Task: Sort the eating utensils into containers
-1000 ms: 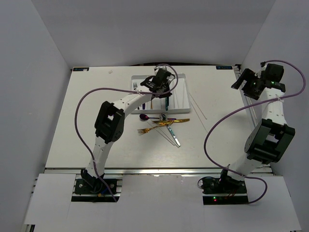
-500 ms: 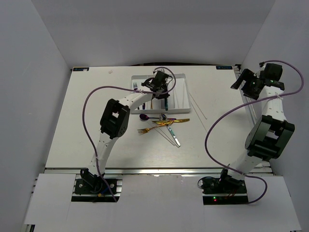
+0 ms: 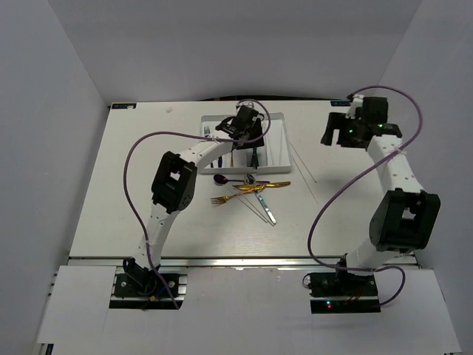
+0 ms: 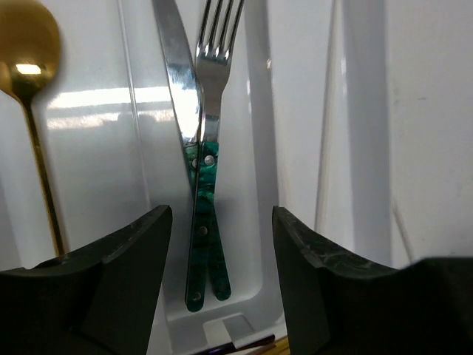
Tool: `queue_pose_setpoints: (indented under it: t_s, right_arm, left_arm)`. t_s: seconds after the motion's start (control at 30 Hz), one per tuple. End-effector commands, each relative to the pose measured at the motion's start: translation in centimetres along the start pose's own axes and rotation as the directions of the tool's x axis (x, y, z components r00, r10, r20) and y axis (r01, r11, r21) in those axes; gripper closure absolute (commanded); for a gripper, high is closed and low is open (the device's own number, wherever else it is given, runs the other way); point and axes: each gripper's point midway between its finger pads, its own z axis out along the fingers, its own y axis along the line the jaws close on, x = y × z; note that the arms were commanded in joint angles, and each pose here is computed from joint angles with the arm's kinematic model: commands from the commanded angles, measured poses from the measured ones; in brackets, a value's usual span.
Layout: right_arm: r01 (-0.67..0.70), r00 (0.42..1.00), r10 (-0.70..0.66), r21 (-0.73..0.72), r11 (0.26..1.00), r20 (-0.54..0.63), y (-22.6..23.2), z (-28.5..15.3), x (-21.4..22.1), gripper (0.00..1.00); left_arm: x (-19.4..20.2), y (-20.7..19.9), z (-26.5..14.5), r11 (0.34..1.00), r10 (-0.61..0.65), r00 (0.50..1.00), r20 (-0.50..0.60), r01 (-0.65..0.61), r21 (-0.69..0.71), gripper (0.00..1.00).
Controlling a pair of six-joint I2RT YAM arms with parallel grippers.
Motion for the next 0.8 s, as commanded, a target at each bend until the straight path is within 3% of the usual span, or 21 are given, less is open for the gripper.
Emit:
queue_pose_setpoints:
  t_s: [0.0,0.1,0.23,0.3,0.43,0.6,0.77]
  right_arm:
    - [0.195,0.981,-0.195,-0.035,0.980,-0.006,4.6,-0.9,2.3,0.11]
    - [0.302,0.951,-0.307,-0.095,0.949,-0.034,9.0,-0.9,6.1,0.15]
    - [0.385,0.916,-0.397,-0.151,0.910,-0.060,13.0,-1.3,10.7,0.27]
    - [0.421,0.894,-0.441,-0.195,0.886,-0.075,14.9,-1.4,12.7,0.43]
    - [0.381,0.887,-0.429,-0.253,0.889,-0.173,16.8,-0.9,16.4,0.66]
    - [0.400,0.832,-0.488,-0.327,0.856,-0.263,19.3,0.5,19.6,0.62]
    - [0.404,0.790,-0.522,-0.367,0.838,-0.322,21.4,1.7,21.4,0.55]
  left_arm:
    - [-12.8,-4.5,-11.6,0.990,-0.054,0.956,0.289,0.012,0.143,0.32]
    - [-17.3,-3.4,-17.7,0.990,-0.079,0.911,0.405,0.024,0.138,0.29]
    - [-20.4,2.1,-23.9,0.997,-0.075,0.852,0.517,0.066,0.035,0.28]
    - [-21.0,4.7,-27.7,0.997,-0.060,0.824,0.563,0.079,-0.010,0.28]
    - [-18.5,12.7,-30.1,0.976,-0.051,0.835,0.547,0.157,-0.148,0.28]
    - [-16.6,18.0,-33.7,0.949,-0.050,0.819,0.572,0.217,-0.227,0.28]
    - [-15.0,20.4,-35.9,0.937,-0.064,0.807,0.587,0.250,-0.242,0.27]
